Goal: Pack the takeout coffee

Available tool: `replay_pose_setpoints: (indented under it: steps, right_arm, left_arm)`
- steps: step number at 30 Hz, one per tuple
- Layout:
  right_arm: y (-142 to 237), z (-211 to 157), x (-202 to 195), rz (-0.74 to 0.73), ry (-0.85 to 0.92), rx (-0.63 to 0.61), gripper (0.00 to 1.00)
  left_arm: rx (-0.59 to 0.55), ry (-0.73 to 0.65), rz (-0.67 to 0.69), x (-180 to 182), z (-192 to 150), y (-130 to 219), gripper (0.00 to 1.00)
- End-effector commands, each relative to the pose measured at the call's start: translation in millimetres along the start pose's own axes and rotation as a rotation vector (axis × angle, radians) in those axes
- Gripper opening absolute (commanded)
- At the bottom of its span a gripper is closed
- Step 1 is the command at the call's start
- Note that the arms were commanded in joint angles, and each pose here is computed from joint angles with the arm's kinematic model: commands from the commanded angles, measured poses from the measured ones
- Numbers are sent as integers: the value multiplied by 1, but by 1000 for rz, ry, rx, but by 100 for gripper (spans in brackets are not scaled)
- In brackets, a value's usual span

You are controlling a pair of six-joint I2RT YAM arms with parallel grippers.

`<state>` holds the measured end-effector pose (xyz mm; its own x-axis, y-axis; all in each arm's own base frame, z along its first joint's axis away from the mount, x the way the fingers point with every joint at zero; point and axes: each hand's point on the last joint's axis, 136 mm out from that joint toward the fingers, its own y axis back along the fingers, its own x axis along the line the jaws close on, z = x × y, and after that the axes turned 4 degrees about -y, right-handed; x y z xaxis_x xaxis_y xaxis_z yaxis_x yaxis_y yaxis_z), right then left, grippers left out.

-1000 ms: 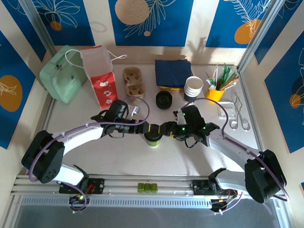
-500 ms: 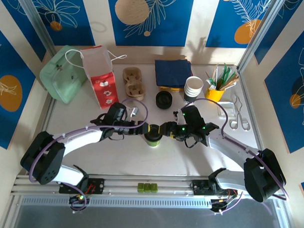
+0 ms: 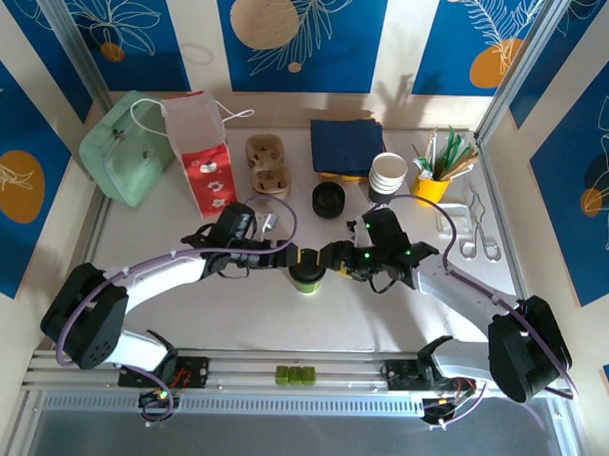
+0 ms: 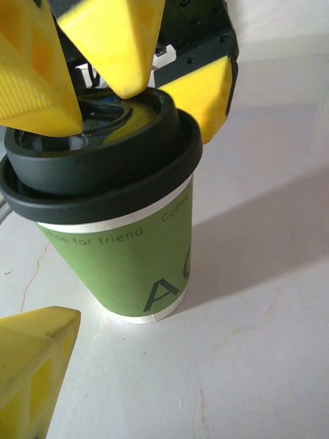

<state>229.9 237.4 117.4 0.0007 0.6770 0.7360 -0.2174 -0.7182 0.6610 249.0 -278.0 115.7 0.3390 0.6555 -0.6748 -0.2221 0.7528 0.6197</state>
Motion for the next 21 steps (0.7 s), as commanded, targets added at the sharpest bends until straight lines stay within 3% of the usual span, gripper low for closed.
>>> replay_pose_setpoints:
  steps: [1, 7, 21]
  right_arm:
    - [6, 1, 6, -8, -1, 15, 67]
    - [8, 0, 10, 3, -3, 17, 67]
    - [-4, -11, -9, -53, -1, 47, 67]
  left_arm:
    - [5, -33, 7, -12, 5, 8, 81]
    - [-1, -43, -2, -19, 9, 15, 82]
    - [66, -1, 3, -1, -24, 3, 82]
